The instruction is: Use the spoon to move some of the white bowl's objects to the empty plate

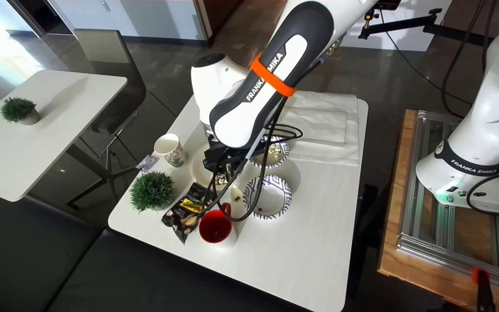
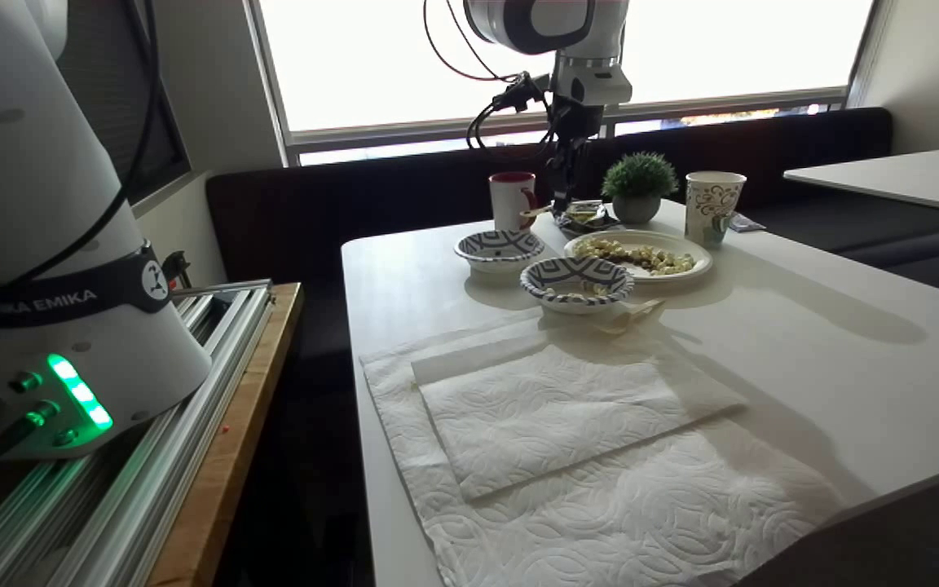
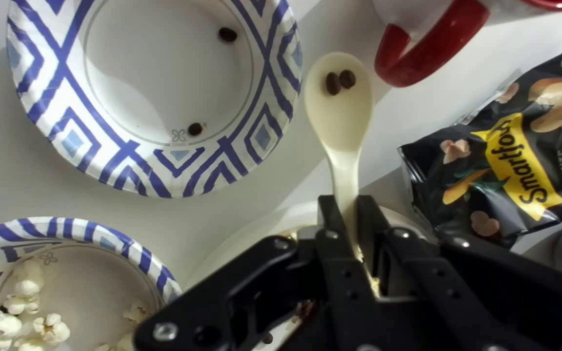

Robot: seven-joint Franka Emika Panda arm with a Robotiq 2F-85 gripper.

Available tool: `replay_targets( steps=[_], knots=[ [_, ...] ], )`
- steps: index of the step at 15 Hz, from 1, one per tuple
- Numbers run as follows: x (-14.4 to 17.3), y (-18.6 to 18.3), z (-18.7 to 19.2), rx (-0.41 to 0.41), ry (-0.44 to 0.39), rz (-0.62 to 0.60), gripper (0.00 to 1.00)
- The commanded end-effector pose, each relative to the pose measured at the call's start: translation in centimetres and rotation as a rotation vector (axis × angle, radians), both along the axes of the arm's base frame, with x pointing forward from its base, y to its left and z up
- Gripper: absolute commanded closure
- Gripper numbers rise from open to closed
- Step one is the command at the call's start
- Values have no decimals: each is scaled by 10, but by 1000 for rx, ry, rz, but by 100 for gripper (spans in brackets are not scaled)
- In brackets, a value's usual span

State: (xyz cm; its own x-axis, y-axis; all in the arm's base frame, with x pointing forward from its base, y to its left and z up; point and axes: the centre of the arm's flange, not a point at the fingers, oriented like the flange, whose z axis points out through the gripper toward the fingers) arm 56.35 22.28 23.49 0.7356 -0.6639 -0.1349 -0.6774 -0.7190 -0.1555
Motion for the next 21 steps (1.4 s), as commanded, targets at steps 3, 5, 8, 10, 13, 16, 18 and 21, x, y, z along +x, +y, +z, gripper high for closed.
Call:
replay_targets(
  steps=[3, 5, 8, 10, 13, 16, 18, 21],
  knots=[
    [-29, -20, 6, -47, 91, -3, 97],
    [-36, -20, 2, -86, 121, -8, 97],
    [-46, -13, 2, -192, 118, -32, 97],
    [-52, -3, 5, -271, 87, -44, 97],
    [-61, 14, 10, -386, 36, -78, 97],
    [-70, 30, 17, -497, -19, -141, 97],
    [-74, 34, 21, -564, -49, -179, 97],
    [-77, 40, 23, -662, -90, -244, 97]
  ],
)
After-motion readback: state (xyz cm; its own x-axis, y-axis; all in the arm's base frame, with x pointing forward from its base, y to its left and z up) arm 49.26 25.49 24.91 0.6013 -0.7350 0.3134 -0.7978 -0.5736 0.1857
